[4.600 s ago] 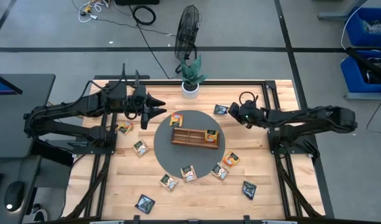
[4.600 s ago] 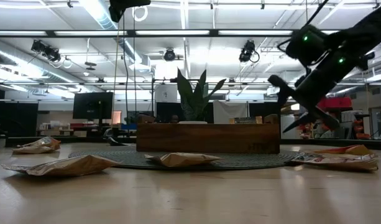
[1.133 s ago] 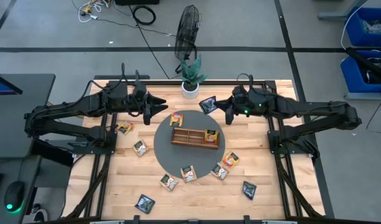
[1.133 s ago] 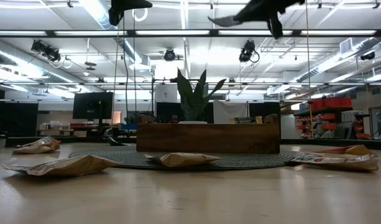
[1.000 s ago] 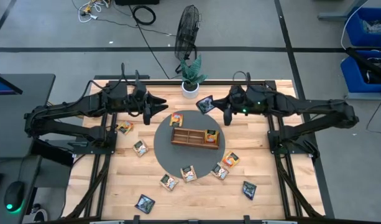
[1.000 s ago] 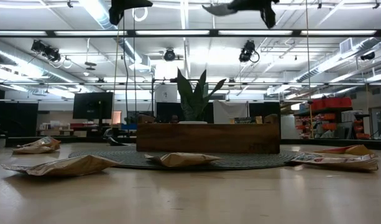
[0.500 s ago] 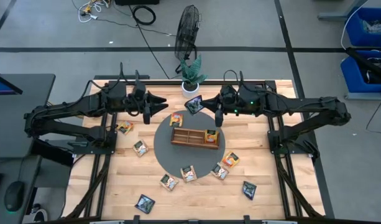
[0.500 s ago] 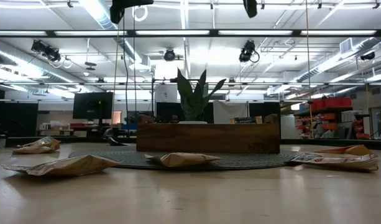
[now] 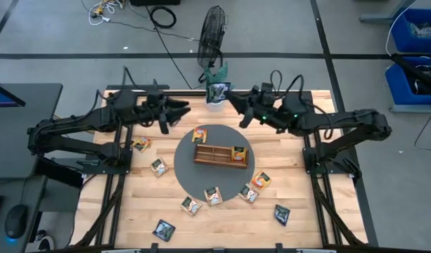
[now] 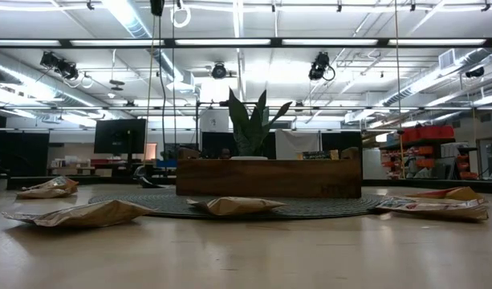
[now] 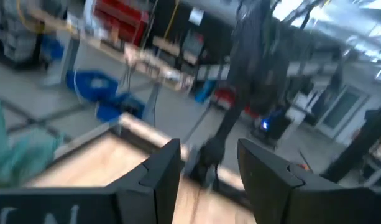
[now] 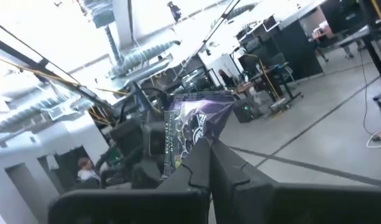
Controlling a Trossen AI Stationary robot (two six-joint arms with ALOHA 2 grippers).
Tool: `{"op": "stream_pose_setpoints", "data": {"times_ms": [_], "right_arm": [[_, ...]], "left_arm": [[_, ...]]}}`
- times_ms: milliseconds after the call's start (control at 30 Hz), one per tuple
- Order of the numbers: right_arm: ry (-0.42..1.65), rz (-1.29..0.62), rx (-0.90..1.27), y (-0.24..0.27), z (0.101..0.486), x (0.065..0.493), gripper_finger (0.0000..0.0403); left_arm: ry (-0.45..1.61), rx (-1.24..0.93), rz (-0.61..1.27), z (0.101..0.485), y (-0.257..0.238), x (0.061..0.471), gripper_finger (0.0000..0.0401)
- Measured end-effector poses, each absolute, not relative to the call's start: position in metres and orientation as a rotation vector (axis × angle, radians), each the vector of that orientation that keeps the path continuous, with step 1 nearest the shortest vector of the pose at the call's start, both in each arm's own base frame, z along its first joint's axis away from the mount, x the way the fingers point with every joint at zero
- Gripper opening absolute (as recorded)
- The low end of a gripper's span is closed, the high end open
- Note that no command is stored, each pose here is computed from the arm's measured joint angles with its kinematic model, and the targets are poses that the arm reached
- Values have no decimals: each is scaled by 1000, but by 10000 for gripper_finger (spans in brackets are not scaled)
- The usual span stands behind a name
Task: Pick & Place Tea
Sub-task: Put the blue tea bag into the middle section of the wooden organizer
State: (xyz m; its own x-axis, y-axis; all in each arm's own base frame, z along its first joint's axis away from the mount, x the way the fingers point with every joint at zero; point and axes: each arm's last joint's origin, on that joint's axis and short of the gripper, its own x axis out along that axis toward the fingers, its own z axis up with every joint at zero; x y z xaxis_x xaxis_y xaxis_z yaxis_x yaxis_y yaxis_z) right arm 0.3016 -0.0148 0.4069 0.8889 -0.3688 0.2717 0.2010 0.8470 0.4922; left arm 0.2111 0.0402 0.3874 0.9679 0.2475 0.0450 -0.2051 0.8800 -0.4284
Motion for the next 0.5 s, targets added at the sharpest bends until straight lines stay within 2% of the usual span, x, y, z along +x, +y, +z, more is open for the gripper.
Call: {"op": "stream_pose_setpoints", "data": {"times_ms": [233,500], "right_arm": [[-444,-321,517,-16,393,325,0],[-472,-376,525,-18,391,327,0]], "left_arm": [[-133,-401,238,383,44,231,165],[-198,-424,231,379,48,251,165]]}}
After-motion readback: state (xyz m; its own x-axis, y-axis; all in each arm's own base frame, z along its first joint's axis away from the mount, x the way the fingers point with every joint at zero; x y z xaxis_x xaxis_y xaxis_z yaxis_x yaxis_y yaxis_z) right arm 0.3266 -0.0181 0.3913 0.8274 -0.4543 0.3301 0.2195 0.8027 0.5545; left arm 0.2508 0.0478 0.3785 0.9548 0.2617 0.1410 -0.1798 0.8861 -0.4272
